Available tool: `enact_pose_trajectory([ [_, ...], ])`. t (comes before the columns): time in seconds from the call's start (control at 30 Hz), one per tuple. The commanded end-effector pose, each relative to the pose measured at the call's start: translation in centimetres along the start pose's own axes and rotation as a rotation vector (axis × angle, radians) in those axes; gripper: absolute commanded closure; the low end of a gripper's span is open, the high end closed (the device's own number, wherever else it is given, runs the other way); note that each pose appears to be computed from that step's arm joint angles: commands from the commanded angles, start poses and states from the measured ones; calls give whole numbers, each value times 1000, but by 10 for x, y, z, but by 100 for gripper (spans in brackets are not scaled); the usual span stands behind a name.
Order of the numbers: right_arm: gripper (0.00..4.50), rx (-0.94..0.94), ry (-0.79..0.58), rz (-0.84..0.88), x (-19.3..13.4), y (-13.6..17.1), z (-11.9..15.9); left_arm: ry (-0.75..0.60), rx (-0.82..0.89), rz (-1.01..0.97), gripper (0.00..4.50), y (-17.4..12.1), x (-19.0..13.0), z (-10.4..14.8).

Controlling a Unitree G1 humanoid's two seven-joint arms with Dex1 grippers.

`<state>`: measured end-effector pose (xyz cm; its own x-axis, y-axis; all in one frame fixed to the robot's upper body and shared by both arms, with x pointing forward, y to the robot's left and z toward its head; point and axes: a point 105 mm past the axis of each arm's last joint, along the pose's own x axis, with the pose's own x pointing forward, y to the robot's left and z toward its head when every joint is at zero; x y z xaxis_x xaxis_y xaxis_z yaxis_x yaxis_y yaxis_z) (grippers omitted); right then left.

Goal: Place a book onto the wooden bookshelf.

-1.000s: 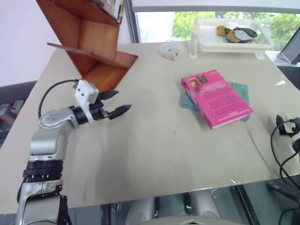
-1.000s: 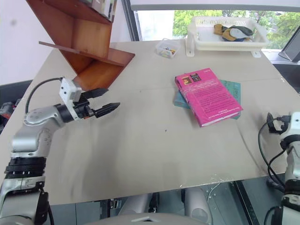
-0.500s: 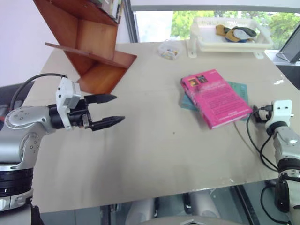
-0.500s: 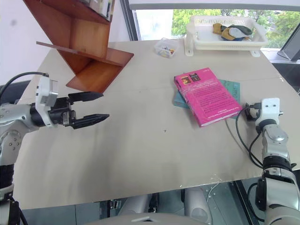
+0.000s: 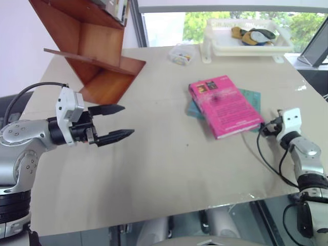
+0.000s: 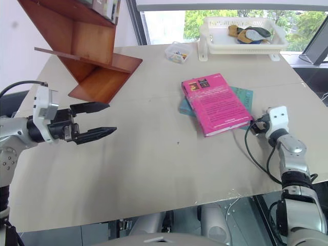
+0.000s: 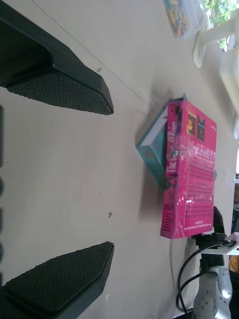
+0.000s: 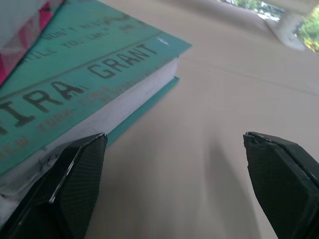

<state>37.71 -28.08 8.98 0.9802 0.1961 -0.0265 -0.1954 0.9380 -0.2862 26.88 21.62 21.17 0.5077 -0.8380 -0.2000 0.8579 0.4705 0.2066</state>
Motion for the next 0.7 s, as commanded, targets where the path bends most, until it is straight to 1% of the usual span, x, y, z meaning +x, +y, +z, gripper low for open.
enact_pose_trajectory([
  [0.03,0,-34,-93,61,2,19,19,-14,34,-5,9,-3,0,8],
  [0.17,0,26,-127,171,-3,49,20,-10,30,-7,9,-3,0,6],
  [0.27,0,82,-149,229,-6,62,23,-3,29,-8,9,-4,0,5],
  [0.5,0,230,-166,494,-22,105,32,1,27,-4,9,-3,-2,3],
  [0.6,0,285,-168,635,-32,128,41,3,27,0,9,-3,-2,3],
  [0.7,0,325,-165,736,-42,143,49,3,26,1,9,-2,-2,2],
])
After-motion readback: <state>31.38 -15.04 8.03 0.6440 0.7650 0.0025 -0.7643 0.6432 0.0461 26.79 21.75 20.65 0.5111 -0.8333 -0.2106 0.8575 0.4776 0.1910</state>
